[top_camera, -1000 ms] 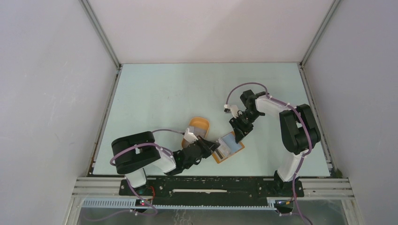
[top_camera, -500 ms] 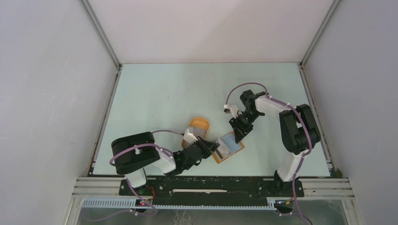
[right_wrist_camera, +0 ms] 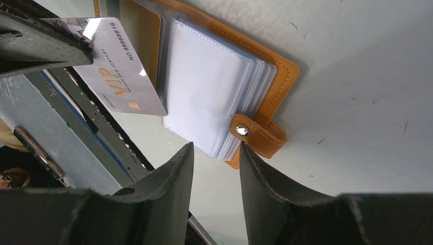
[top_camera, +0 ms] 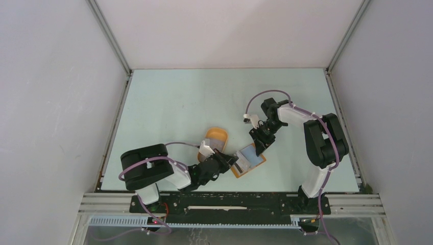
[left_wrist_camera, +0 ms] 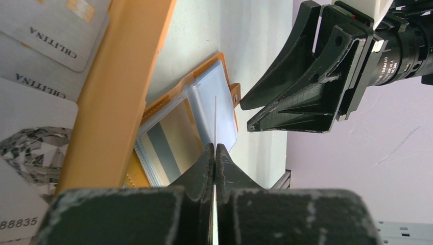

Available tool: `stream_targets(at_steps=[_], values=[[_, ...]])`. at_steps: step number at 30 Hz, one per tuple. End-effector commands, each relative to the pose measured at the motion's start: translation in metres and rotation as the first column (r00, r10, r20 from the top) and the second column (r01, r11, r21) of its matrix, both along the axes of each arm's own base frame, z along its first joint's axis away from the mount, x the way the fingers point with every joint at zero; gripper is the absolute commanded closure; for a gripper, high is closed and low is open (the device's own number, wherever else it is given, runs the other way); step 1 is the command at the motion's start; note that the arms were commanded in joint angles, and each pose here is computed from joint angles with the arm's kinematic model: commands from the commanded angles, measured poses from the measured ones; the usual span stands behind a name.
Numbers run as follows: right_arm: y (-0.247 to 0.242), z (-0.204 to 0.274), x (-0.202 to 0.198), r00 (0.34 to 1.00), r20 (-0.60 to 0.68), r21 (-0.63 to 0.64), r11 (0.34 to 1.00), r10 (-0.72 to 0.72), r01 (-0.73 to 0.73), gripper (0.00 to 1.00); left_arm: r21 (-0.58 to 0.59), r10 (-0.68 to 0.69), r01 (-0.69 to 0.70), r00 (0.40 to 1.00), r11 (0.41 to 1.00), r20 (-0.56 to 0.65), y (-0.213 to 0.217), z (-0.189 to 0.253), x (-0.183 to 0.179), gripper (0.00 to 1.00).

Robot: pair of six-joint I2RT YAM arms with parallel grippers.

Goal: Put the credit cards into the card holder
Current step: Insert the credit card into the card holder.

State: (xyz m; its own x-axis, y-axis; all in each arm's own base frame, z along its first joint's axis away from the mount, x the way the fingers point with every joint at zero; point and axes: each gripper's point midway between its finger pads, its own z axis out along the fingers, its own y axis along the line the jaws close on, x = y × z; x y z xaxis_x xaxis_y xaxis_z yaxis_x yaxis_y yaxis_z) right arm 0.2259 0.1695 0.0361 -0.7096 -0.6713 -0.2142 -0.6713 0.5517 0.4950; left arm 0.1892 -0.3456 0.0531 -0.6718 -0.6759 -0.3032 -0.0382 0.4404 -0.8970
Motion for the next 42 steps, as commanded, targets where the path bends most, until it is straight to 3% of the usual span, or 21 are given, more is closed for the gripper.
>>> stream_targets(at_steps=[1,42], values=[[0.005,0.008,0.006,0.999,0.036,0.017,1.0,0.023,-0.023,0.53,-0.008,0.036,-0.036,0.999,0.999,0.009,0.01,0.003,0.001,1.0],[0.006,0.009,0.004,0.999,0.039,0.021,0.999,0.031,-0.032,0.53,-0.009,0.024,-0.025,0.995,1.0,-0.098,-0.008,-0.023,0.0,1.0]])
